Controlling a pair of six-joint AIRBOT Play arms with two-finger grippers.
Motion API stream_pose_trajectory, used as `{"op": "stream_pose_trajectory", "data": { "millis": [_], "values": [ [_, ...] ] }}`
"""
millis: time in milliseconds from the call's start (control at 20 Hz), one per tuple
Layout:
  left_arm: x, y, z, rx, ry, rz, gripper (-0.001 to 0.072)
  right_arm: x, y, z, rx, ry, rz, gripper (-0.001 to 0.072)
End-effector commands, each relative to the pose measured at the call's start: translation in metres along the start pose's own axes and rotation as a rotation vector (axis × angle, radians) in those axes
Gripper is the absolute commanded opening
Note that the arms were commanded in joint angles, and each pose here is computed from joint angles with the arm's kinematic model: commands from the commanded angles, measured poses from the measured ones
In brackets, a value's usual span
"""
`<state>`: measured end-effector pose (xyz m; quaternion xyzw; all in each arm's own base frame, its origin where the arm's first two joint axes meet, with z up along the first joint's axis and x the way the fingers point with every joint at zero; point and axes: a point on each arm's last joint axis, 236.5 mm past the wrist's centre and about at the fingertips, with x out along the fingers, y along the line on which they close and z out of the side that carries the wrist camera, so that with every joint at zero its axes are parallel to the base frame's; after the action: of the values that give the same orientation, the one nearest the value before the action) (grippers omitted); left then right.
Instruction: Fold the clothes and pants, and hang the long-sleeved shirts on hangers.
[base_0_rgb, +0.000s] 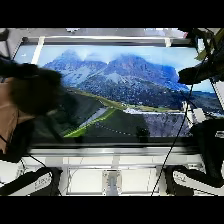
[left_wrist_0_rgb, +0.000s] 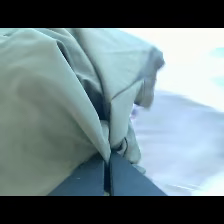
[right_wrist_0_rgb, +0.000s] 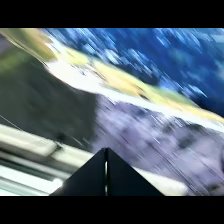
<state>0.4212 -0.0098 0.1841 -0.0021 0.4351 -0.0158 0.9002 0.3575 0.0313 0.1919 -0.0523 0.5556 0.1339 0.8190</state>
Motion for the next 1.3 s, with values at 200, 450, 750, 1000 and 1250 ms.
{"op": "stream_pose_trajectory", "data": {
  "millis": [200, 450, 750, 1000, 1250],
  "values": [
    [-0.003, -0.262, -0.14, 0.443, 0.281, -0.486, 0.0024, 0.0, -0.024, 0.001, -0.032, -0.002, -0.101, 0.0006],
    [0.036, -0.305, -0.147, 0.544, 0.258, -0.43, 0.0639, 0.003, -0.037, 0.013, -0.007, -0.049, -0.112, 0.0027],
    [0.005, -0.197, -0.097, 0.402, 0.144, -0.207, 0.0628, 0.057, -0.082, -0.04, 0.294, 0.049, 0.081, 0.0345],
    [0.065, -0.202, -0.2, 0.125, 0.306, -0.333, 0.0628, 0.138, -0.03, -0.103, 0.384, 0.185, 0.396, 0.0349],
    [0.123, -0.258, -0.205, -0.03, 0.297, -0.491, 0.0628, 0.191, 0.006, -0.136, 0.369, 0.25, 0.419, 0.0599]
  ]
}}
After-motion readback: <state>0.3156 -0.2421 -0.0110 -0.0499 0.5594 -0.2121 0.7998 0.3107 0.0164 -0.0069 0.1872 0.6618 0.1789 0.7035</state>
